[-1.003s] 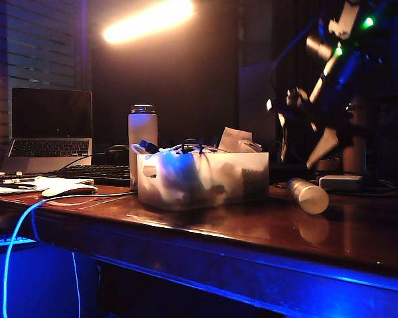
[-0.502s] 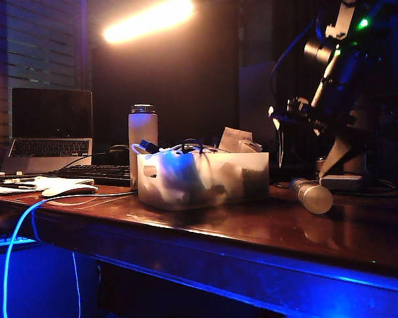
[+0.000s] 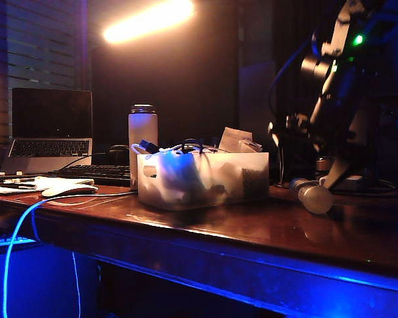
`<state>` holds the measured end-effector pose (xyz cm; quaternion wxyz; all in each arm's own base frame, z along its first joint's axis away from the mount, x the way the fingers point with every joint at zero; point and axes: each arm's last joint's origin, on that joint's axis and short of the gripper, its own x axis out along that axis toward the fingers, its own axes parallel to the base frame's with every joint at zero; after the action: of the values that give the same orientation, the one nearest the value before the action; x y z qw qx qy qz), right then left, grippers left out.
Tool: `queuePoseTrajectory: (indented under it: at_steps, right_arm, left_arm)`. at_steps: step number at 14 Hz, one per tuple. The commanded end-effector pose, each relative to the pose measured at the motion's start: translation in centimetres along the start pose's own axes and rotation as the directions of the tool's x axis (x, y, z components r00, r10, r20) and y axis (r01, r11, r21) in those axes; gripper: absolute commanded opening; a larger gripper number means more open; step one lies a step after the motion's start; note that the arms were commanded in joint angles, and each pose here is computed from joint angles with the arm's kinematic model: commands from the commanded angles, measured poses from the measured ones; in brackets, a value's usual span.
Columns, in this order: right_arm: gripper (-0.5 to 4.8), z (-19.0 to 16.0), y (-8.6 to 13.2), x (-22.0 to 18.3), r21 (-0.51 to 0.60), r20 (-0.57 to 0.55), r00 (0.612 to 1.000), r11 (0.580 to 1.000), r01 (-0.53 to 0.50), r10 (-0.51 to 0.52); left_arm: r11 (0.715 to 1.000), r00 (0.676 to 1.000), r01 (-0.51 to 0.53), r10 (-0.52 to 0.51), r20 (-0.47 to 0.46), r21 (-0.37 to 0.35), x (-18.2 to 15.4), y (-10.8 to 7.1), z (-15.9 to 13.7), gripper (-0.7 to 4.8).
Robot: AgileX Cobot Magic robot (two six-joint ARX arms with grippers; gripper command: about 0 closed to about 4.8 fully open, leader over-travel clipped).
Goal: Pick up the liquid glue and place it into the translucent box.
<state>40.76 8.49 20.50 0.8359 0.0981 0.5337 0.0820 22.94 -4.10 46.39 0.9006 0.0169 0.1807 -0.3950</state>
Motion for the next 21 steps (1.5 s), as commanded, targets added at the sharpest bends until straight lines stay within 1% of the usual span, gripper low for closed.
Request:
queuePoseTrajectory:
  at_steps: [1,2,3,4,5,6,10,13,16,18,20,21]
  right_arm:
    - [3.99,-0.2,-0.1,0.5,0.0,-0.024,1.0,1.0,0.008,-0.008]
    - [3.9,-0.2,-0.1,0.5,0.0,-0.026,1.0,1.0,0.009,-0.009]
    - [2.75,-0.2,-0.1,0.5,0.0,-0.027,1.0,1.0,0.009,-0.009]
    - [2.0,-0.3,-0.1,0.5,0.001,-0.033,0.999,1.0,0.01,-0.01]
    - [1.53,-0.3,-0.1,0.5,0.001,-0.037,0.999,1.0,0.011,-0.01]
    - [1.43,-0.3,-0.1,0.5,0.001,-0.036,0.999,1.0,0.01,-0.01]
    - [1.43,-0.2,0.0,0.2,0.001,-0.036,0.999,1.0,0.01,-0.01]
    - [1.43,0.2,0.4,-1.8,-0.007,0.013,1.0,1.0,-0.002,0.002]
    - [1.43,1.2,1.2,-5.3,-0.024,0.107,0.994,0.999,-0.026,0.028]
    - [1.43,2.3,2.0,-8.0,-0.043,0.189,0.98,0.998,-0.055,0.062]
    - [1.43,3.3,3.2,-9.2,-0.087,0.232,0.959,0.985,-0.146,0.163]
    - [1.41,3.6,3.4,-9.5,-0.093,0.259,0.948,0.982,-0.167,0.185]
  left_arm:
    - [1.0,1.0,0.004,-0.004,0.015,0.009,-0.2,-0.2,0.2,-0.05]
    - [1.0,1.0,0.004,-0.004,0.015,0.009,-0.2,-0.2,0.2,-0.05]
    - [1.0,1.0,0.004,-0.004,0.015,0.009,-0.2,-0.2,0.2,-0.05]
    - [1.0,1.0,0.004,-0.004,0.015,0.009,-0.2,-0.2,0.2,-0.05]
    - [1.0,1.0,0.004,-0.004,0.015,0.009,-0.2,-0.2,0.2,-0.05]
    - [1.0,1.0,0.004,-0.004,0.015,0.009,-0.2,-0.2,0.2,-0.05]
    - [1.0,1.0,0.004,-0.004,0.014,0.009,-0.2,-0.2,0.2,-0.05]
    - [1.0,1.0,0.004,-0.004,0.014,0.008,-0.2,-0.2,0.2,-0.05]
    - [1.0,1.0,0.004,-0.004,0.014,0.008,-0.2,-0.2,0.2,-0.05]
    - [1.0,1.0,0.004,-0.004,0.014,0.008,-0.2,-0.2,0.2,-0.05]
    - [1.0,1.0,0.005,-0.005,0.014,0.007,-0.2,-0.2,0.2,-0.05]
    - [1.0,1.0,0.005,-0.005,0.014,0.007,-0.2,-0.2,0.2,-0.05]
